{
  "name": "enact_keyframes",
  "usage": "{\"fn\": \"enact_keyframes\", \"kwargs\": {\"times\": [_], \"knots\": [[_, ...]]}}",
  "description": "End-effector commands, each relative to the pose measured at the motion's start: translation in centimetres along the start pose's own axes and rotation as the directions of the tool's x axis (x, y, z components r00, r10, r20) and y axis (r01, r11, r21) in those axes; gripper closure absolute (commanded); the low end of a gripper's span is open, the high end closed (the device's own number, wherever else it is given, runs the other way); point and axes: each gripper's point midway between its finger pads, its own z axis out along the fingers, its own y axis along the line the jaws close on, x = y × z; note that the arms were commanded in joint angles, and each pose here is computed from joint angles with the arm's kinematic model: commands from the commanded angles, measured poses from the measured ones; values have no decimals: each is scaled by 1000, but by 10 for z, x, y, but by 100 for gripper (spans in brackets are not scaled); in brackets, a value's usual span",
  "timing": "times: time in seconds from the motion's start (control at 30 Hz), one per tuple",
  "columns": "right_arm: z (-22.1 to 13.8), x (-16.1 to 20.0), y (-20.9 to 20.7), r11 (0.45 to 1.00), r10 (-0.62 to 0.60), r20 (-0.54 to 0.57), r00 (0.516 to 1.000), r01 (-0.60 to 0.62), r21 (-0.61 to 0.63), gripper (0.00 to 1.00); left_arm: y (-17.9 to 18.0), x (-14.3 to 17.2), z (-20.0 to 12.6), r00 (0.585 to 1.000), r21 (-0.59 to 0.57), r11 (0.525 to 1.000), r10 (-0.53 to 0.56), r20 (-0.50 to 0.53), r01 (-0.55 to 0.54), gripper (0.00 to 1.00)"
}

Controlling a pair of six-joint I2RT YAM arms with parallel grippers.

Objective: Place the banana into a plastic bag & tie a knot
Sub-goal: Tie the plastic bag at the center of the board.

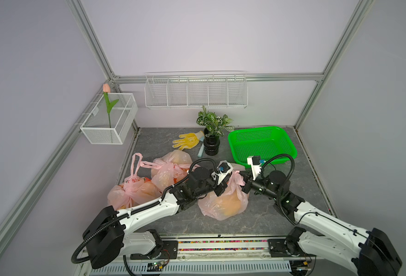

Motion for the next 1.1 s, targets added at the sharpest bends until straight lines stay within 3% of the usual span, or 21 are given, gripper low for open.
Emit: {"fn": "enact_keyframes", "kwargs": {"times": [0.0,0.1,0.33,0.47,0.67,0.87,1.07], "knots": [[1,12,6,1000,2,-65,998,-4,-25,89,2,-29,0,997,-8,1000,22,80,-22,98],[-3,10,6,1000,-14,-56,998,13,-12,85,4,-25,0,997,-20,1000,20,68,-19,100],[-27,0,-2,991,-92,-31,995,95,96,55,9,-17,-9,998,-66,998,11,54,-7,100],[-38,1,-4,981,-132,-64,989,140,133,45,16,-14,-14,999,-105,994,6,40,-2,100],[-52,-5,26,993,-114,-42,993,116,39,24,27,-16,-19,1000,-174,985,1,28,4,100],[-55,-10,50,993,-113,1,994,113,16,14,42,-19,-19,1000,-262,965,-20,21,25,100],[-49,-26,55,996,-86,62,994,84,33,9,38,-20,-13,1000,-267,964,0,5,1,100]]}}
